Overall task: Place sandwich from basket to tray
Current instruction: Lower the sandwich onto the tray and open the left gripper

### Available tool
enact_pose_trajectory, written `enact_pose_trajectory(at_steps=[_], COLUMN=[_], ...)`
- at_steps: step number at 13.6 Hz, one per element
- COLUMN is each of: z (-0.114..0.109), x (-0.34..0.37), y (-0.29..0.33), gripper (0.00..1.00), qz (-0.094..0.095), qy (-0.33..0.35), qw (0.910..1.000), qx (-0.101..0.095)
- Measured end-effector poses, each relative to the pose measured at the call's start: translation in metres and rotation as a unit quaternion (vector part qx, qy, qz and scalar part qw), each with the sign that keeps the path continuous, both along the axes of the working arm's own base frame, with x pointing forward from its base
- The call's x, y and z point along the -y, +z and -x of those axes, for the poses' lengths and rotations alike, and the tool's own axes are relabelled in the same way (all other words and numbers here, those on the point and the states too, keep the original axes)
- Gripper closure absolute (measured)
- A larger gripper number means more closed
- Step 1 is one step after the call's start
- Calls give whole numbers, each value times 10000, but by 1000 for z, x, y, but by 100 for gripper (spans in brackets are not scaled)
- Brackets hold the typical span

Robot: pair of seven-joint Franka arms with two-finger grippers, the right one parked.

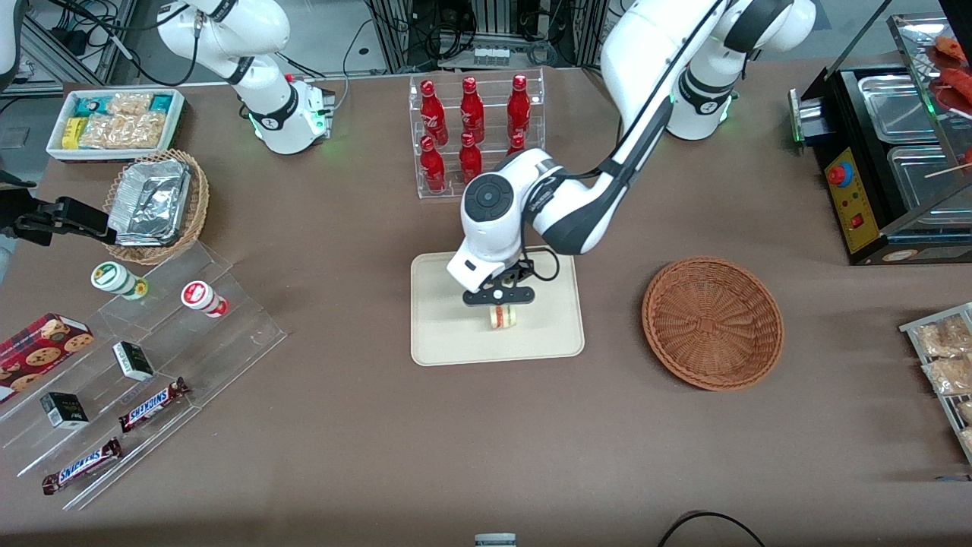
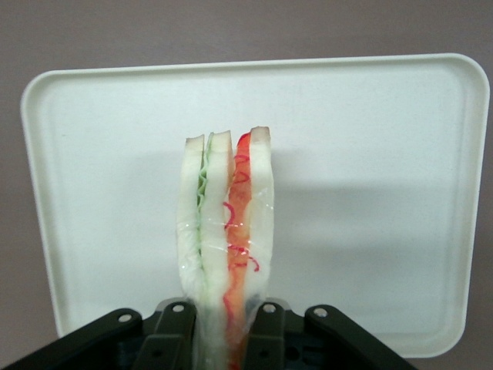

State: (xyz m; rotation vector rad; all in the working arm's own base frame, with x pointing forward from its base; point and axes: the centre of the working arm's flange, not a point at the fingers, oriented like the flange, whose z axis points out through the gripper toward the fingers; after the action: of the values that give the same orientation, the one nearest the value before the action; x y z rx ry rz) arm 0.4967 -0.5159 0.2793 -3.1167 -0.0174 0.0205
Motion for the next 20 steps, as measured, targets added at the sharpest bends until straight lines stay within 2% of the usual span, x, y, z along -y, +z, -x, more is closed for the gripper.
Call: enact_pose_trajectory(at_steps=[4,8,9,11,14,16,17,20], z=[8,12,12,10,3,-2,-4,-17], x=[10,16,16,16,18,15,12,-20], y=[-34,-53,-54,-52,-37,-6,15,95], gripper=[81,81,75,57,26,6,0,0], qz=[-95,-49,-50,-37,42,9,-32,-141], qy=[-197,-238,-238,-229,-187,-128,-74,436], qw=[9997,9997,9997,9997,9996,9996,9996,9983], qx=[54,74,72,94,199,251,268,366])
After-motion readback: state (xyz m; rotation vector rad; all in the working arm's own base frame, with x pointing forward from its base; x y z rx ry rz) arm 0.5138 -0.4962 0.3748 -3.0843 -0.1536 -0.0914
